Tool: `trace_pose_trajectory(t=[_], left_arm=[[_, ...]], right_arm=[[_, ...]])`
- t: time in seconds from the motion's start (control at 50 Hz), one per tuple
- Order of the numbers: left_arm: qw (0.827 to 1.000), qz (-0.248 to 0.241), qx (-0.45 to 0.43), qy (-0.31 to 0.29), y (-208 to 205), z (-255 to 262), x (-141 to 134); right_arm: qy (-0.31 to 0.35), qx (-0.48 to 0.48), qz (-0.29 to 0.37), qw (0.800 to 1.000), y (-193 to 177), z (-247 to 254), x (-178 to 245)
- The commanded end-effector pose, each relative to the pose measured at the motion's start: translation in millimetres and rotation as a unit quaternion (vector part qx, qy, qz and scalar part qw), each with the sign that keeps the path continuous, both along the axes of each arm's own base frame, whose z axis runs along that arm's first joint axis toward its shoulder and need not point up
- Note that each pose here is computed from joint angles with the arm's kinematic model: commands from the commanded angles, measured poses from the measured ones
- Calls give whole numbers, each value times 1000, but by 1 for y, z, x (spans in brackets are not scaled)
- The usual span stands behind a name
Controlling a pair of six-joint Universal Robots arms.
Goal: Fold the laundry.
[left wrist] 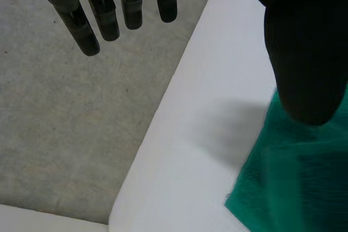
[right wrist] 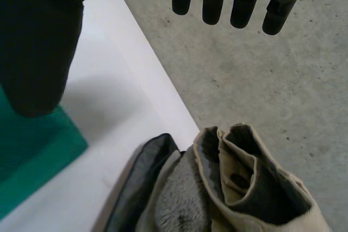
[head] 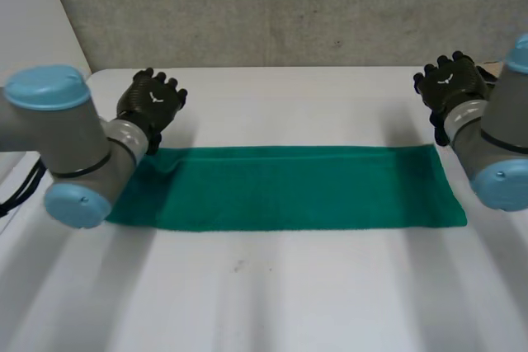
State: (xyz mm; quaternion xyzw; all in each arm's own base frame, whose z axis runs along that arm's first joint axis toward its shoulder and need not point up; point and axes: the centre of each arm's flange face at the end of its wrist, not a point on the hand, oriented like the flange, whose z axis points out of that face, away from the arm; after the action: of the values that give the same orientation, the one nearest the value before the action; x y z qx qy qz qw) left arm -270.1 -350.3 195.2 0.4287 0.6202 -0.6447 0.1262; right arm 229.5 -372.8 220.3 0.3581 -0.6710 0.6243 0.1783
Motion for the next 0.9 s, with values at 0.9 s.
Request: trace_pose_trajectory(t=[0.9], left_arm=[[991,15,20,133,3,0,22]], right_arm=[[-87,214,-13,973,55,-47,-67]])
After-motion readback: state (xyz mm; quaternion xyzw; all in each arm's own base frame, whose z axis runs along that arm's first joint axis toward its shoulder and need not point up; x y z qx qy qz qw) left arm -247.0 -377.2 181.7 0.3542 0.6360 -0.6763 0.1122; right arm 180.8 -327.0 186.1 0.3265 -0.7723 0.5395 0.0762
